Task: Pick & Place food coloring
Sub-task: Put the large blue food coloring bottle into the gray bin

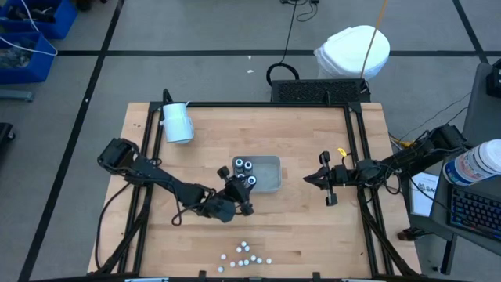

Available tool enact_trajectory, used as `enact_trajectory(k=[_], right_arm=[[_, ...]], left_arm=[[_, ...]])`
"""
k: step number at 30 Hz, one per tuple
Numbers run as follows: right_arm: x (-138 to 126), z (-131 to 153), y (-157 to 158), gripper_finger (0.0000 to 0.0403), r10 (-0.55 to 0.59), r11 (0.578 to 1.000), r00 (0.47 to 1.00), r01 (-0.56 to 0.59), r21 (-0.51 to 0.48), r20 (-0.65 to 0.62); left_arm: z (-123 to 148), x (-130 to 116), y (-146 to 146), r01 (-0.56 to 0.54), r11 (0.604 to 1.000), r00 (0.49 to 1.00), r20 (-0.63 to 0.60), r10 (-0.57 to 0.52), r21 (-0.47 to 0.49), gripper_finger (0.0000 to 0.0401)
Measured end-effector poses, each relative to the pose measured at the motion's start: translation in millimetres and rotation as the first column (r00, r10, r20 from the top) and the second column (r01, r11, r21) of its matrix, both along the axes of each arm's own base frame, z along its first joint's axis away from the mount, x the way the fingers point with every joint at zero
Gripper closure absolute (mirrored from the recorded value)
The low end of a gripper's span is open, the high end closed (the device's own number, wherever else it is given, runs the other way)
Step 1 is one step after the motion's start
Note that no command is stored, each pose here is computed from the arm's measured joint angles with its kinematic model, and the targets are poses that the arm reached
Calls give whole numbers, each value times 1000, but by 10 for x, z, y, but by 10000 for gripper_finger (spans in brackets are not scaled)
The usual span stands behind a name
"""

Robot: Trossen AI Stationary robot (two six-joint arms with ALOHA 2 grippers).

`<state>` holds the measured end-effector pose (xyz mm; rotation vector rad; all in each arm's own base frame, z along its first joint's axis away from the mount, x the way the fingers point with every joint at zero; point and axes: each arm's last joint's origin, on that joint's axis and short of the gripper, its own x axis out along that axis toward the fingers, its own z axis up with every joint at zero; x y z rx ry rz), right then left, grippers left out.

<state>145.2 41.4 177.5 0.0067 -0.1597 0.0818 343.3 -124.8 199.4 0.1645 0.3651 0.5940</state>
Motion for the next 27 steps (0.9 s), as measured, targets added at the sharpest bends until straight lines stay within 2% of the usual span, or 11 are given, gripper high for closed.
enact_trajectory(k=[9,16,27], right_arm=[[0,0,0,403,2,1000,1000,-2,0,0],[0,0,1,403,2,1000,1000,-2,0,0],[0,0,1,403,2,1000,1000,-2,1,0]], left_arm=[[-43,-1,58,-12,999,1000,-21,12,-40,272],[-50,6,46,47,999,997,-62,-49,-26,272],[-52,6,40,45,997,998,-39,-47,-70,272]])
